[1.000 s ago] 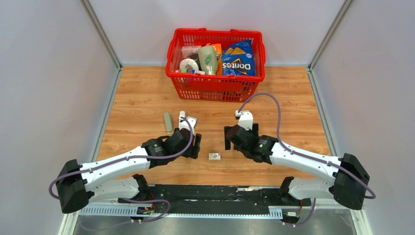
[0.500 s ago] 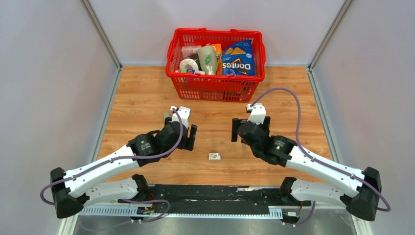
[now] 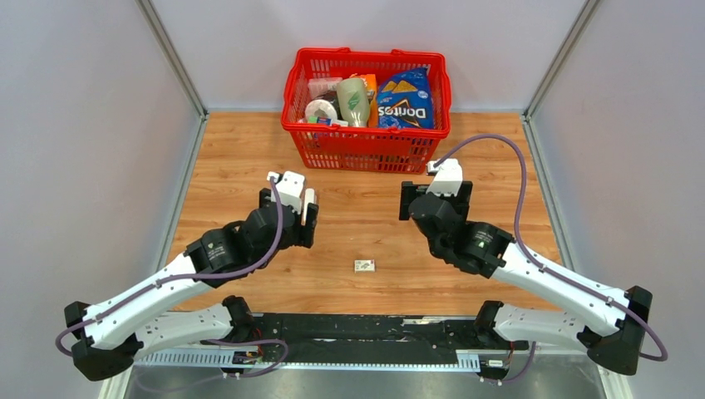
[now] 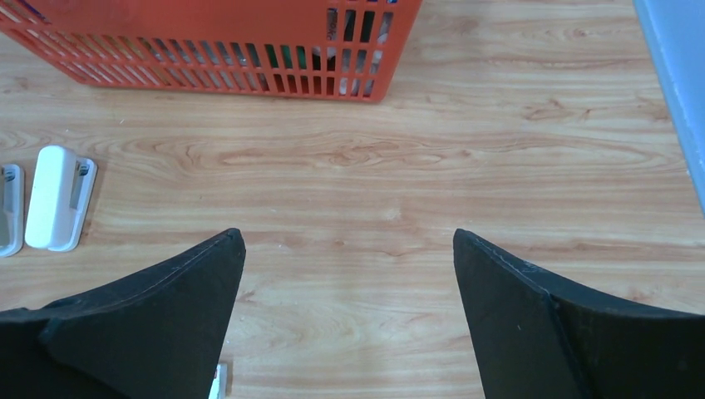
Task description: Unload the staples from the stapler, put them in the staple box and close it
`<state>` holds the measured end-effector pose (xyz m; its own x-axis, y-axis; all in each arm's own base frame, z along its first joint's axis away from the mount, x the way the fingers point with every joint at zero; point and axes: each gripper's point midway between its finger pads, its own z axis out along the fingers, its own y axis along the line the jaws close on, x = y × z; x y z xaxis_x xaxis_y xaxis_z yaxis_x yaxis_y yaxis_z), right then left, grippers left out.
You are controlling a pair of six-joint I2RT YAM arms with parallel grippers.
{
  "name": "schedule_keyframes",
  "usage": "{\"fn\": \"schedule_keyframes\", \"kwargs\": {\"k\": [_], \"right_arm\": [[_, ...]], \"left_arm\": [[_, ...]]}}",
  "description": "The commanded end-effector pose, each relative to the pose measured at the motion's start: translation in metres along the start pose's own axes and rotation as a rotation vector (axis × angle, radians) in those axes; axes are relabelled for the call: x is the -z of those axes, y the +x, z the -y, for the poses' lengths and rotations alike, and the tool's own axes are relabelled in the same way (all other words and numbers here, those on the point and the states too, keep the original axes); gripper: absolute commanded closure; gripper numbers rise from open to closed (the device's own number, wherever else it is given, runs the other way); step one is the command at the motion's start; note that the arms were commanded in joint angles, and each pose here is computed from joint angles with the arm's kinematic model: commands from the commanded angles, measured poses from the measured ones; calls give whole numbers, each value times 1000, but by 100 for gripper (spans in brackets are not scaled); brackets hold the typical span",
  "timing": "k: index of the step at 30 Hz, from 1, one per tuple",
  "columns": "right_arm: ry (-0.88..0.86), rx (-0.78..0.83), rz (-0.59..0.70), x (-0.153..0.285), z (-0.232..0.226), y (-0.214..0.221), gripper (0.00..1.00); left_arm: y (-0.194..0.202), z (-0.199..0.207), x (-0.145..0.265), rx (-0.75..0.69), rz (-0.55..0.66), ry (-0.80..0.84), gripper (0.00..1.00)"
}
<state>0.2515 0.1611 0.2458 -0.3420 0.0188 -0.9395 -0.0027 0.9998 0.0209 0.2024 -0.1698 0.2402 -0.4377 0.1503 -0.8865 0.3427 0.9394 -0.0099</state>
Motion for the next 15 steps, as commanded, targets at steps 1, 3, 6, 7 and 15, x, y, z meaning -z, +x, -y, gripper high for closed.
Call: {"fn": "schedule_keyframes", "kwargs": {"k": [1,3,6,7,15], "right_arm": [[69,-31,89,1,6,-38,0],[84,-37,100,2,7,-45,0],[90,-47,116,5,8,-54,0],[88,-51,119,5,8,-56,0],[45,-21,151,8,5,-65,0]], "left_arm": [[-19,-14,15,-27,55,-30,19],[-24,-18,19,-27,74,-38,19],[-32,-23,24,-42,99,-47,19],[-35,-24,26,-47,108,-48,19],[-45,-28,31,-70,136,-58,19]]}}
